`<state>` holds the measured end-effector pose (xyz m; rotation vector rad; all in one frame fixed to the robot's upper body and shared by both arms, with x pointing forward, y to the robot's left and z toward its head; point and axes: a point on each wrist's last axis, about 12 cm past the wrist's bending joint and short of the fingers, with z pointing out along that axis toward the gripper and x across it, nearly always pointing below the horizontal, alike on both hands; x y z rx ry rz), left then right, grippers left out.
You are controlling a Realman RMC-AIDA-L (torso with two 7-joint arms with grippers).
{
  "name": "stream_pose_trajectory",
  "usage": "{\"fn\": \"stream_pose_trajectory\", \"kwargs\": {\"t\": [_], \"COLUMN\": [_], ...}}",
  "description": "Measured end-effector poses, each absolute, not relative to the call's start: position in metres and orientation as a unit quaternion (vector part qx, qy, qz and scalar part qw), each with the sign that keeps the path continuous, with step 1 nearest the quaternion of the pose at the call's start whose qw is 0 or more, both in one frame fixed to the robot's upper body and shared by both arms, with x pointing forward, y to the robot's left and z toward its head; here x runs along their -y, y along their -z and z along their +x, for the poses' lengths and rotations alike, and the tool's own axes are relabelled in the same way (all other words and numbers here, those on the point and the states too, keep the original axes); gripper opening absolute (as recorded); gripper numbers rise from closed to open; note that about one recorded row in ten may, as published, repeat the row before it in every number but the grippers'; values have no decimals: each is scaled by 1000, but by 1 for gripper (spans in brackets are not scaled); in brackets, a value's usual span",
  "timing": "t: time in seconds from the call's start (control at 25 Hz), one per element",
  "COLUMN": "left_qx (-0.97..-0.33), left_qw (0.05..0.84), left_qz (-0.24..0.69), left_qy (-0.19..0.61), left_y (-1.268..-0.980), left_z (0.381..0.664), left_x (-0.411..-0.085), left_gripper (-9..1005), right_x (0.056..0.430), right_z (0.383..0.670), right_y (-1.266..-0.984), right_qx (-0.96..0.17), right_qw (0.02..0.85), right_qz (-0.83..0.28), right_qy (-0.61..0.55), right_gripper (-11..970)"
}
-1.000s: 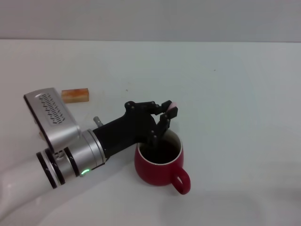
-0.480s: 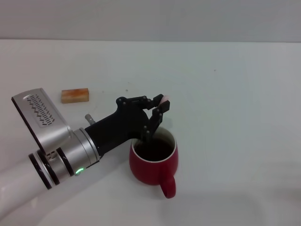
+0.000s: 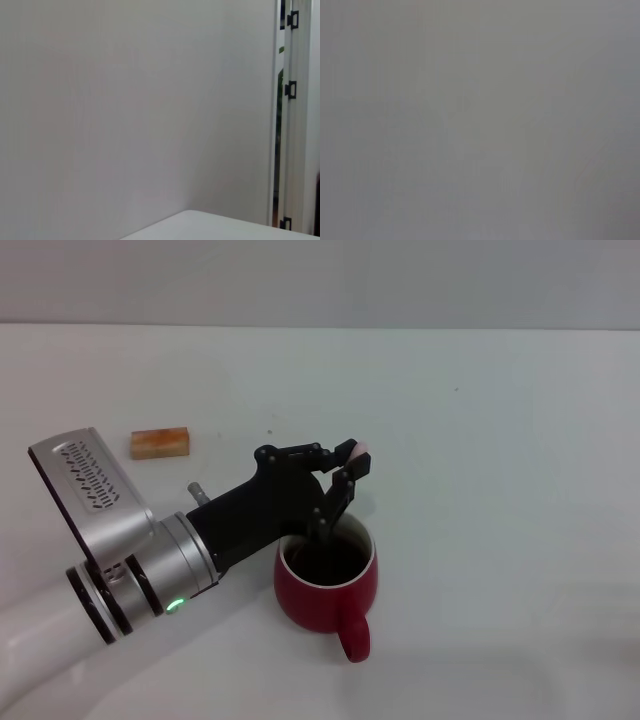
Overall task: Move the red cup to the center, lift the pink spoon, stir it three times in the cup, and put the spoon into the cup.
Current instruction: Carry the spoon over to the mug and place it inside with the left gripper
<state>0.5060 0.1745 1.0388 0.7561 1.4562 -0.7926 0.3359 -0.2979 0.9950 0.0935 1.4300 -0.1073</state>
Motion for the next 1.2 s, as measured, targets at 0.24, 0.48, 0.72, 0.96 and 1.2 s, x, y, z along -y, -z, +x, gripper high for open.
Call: {"fn": "stream_pose_trajectory", "kwargs": {"t": [0.24, 0.48, 0.72, 0.96, 1.2], "left_qx": [-626, -623, -615, -607, -606], "left_qw": [614, 614, 615, 614, 615], "left_qz": [329, 333, 335, 333, 322], "left_qy": [350, 353, 364, 378, 387], "left_y": [-1040, -1041, -1043, -1043, -1042], "left_z": [505, 505, 503, 497, 492], "left_x": [-173, -171, -168, -166, -168], "left_gripper": [141, 142, 144, 145, 147], "right_x": [298, 297, 296, 295, 294], "right_z": [337, 337, 338, 340, 340], "right_y": [-995, -995, -995, -996, -995], "right_qx": [-655, -654, -655, -653, -654], "right_qw": [753, 754, 754, 755, 755], "right_qz": [42, 41, 38, 35, 34], "right_qy": [49, 47, 43, 40, 38], "right_gripper": [328, 326, 327, 326, 325]}}
